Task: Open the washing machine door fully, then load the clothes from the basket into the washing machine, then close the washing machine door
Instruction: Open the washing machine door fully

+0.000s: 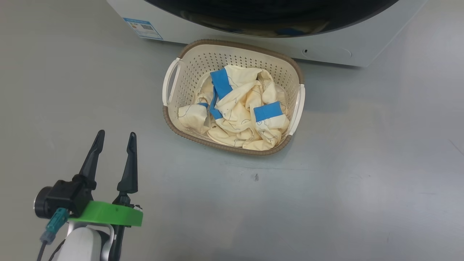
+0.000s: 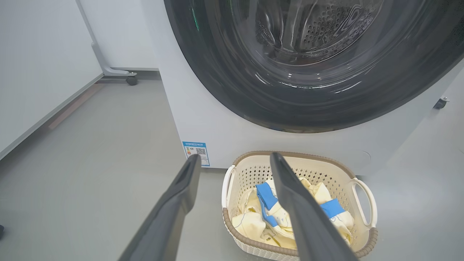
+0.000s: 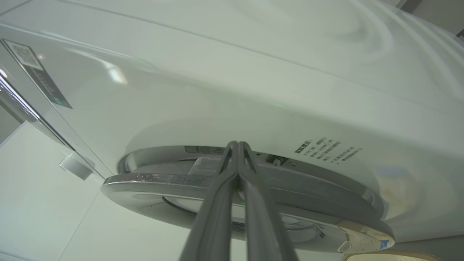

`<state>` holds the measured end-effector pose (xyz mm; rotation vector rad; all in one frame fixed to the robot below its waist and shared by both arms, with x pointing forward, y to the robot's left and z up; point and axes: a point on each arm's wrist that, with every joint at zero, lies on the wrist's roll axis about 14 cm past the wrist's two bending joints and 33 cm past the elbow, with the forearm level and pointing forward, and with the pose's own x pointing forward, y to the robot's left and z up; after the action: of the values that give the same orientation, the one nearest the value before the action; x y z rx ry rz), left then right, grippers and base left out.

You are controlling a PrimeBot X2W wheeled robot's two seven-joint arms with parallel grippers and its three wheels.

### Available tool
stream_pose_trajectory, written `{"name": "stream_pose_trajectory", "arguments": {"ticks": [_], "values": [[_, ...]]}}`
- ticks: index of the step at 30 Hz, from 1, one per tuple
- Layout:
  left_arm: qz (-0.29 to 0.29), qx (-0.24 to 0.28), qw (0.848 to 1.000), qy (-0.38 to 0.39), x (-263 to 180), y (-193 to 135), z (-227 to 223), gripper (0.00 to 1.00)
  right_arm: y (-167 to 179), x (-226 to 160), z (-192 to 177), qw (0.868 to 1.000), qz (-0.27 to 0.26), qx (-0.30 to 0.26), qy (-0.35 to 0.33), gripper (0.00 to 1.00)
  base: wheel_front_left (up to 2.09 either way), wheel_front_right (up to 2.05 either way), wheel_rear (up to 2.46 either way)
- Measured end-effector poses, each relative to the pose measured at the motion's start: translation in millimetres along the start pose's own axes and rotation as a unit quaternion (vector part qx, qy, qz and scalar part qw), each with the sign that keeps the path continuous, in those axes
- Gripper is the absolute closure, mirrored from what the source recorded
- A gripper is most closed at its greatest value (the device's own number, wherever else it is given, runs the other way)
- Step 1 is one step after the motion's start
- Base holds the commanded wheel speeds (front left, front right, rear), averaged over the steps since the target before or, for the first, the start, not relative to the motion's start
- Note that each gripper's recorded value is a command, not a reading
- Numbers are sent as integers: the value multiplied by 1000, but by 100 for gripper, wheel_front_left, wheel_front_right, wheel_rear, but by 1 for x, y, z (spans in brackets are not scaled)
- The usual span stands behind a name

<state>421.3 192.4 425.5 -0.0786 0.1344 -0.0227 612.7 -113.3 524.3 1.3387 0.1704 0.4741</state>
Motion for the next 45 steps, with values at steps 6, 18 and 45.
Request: {"name": "stream_pose_trajectory", "arguments": {"ticks": [6,18,45], "values": [[10,1,1000,9,0,6,-6,0,3,18,-14,999,18,5,28,100,0,0,0],[24,3,999,24,1,15,-18,0,-10,36,-32,998,17,16,62,100,0,0,0],[39,7,999,32,2,24,-25,0,-19,57,-50,994,22,31,98,100,0,0,0]]}}
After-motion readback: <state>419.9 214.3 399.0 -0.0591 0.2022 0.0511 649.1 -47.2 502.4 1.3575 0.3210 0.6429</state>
